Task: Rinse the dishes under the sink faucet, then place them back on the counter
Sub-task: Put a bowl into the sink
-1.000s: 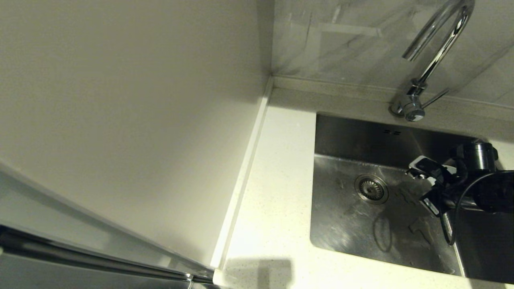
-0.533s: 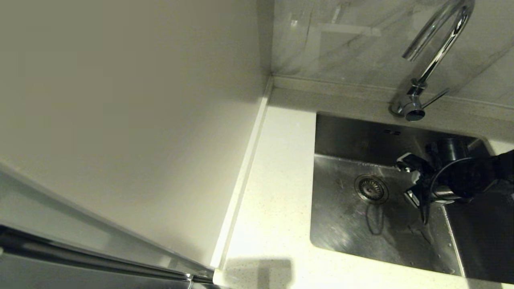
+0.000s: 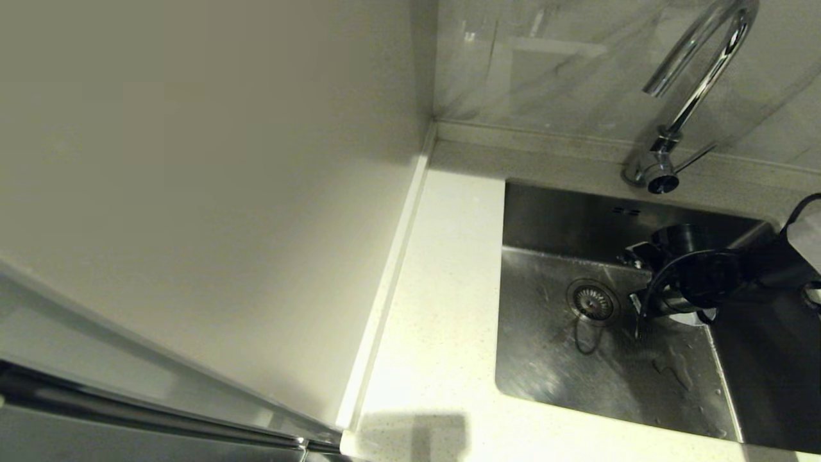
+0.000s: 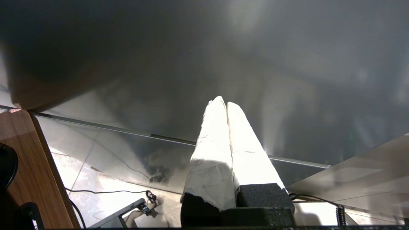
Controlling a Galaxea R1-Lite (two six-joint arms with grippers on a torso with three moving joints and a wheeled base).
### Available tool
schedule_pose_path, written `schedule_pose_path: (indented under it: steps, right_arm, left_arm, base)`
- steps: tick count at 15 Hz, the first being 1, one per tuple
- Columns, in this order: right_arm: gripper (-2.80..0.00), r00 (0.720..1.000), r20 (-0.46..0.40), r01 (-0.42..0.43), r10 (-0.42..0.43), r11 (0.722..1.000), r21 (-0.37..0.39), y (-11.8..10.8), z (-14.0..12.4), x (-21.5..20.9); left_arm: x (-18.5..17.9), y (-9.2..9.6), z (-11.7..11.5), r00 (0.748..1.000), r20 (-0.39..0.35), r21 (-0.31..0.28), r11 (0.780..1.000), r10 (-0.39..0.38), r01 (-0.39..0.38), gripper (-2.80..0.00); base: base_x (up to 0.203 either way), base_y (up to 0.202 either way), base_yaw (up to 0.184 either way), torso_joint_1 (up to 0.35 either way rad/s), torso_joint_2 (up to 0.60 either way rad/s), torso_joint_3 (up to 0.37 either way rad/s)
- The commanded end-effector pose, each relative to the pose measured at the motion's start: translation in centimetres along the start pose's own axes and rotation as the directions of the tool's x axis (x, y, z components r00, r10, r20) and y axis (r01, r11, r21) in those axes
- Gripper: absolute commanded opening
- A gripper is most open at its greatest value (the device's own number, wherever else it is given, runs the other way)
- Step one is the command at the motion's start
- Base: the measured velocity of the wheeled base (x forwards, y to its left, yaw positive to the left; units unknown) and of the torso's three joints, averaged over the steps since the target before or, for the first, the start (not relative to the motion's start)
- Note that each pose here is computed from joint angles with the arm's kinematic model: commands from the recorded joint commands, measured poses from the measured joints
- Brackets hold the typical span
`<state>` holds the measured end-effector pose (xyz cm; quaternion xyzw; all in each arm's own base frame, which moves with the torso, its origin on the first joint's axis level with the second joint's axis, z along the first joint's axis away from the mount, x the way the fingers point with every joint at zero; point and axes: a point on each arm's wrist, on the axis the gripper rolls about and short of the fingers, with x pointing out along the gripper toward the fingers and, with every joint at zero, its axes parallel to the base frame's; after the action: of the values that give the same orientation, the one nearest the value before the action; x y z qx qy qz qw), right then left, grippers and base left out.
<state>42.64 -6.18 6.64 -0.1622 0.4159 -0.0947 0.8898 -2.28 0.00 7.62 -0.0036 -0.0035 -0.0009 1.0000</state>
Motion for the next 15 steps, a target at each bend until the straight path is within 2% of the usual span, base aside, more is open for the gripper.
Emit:
schedule_pose_path:
  steps: [1,5,9,13,14,15]
  right_arm:
    - [-2.80,1.000,0.003,0.024,-0.024,0.999,0.043,0.2,0.6,2.0]
    - [-2.80,0.996,0.046,0.073,-0.080,0.988,0.134,-0.2,2.2,3.3]
    - [-2.80,0.988,0.045,0.141,-0.150,0.976,0.166,-1.3,2.6,4.0]
    - [-2.80,0.982,0.028,0.177,-0.185,0.967,0.181,-2.2,2.3,4.7]
    - [0.00,0.980,0.018,0.192,-0.198,0.964,0.182,-2.3,2.2,4.9]
    - [0.00,0.980,0.016,0.194,-0.201,0.964,0.183,-2.4,2.1,4.9]
  left_arm:
    - [0.0,0.0,0.0,1.000,-0.001,0.000,1.000,0.000,0.000,-2.80]
    - [0.0,0.0,-0.1,1.000,-0.002,0.000,1.000,0.000,0.000,-2.80]
    - [0.0,0.0,-0.1,1.000,-0.002,0.000,1.000,0.000,0.000,-2.80]
    - [0.0,0.0,-0.1,1.000,-0.002,0.000,1.000,0.000,0.000,-2.80]
    - [0.0,0.0,-0.1,1.000,-0.002,0.000,1.000,0.000,0.000,-2.80]
    - [0.0,0.0,-0.1,1.000,-0.002,0.000,1.000,0.000,0.000,-2.80]
  base:
    - [0.000,0.000,0.000,0.000,0.00,0.000]
    - [0.000,0.000,0.000,0.000,0.00,0.000]
    - [0.000,0.000,0.000,0.000,0.00,0.000]
    - [0.000,0.000,0.000,0.000,0.00,0.000]
    - [0.000,0.000,0.000,0.000,0.00,0.000]
    - [0.000,0.000,0.000,0.000,0.00,0.000]
